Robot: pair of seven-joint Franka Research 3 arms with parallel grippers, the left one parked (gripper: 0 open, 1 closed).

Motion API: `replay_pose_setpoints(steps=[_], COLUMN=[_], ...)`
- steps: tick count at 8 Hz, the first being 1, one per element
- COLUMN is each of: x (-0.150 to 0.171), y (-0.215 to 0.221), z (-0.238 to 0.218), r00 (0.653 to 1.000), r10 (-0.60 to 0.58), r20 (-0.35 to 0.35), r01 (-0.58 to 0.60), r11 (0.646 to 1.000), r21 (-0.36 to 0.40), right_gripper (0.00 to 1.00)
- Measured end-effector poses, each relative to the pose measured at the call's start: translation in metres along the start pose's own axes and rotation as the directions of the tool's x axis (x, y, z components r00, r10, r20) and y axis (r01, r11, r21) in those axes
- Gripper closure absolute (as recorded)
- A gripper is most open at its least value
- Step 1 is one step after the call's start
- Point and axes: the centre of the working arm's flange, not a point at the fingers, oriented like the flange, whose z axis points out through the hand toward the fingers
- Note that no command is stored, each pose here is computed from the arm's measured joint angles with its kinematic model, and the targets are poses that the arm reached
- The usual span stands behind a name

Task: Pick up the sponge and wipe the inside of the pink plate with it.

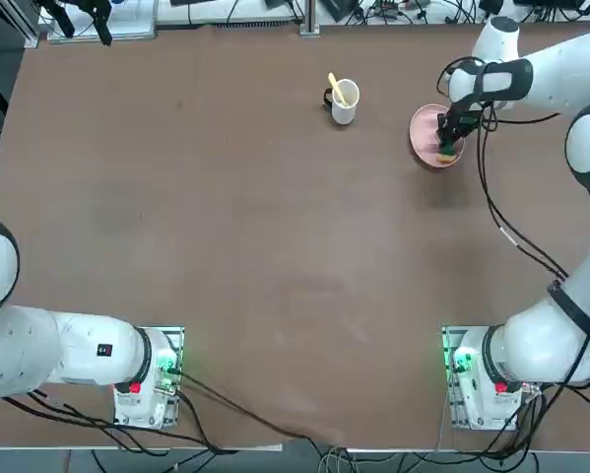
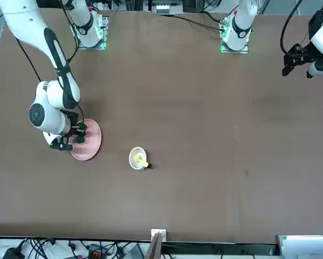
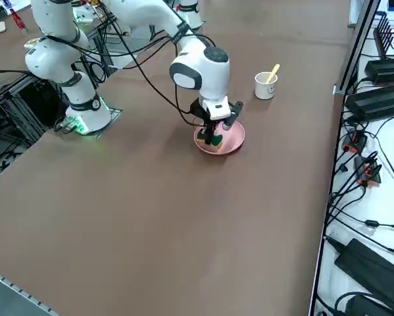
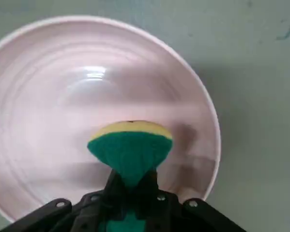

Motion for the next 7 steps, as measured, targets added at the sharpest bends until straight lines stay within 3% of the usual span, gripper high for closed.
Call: replay_pose_setpoints(steps=[7], x=[0.014], y=[0.023], z=[-0.004], r00=[0.998], r10=[0.036], r20=[-0.051], r01=[-0.036], r11=[0.999], r21=[-0.002], right_gripper=[0.91])
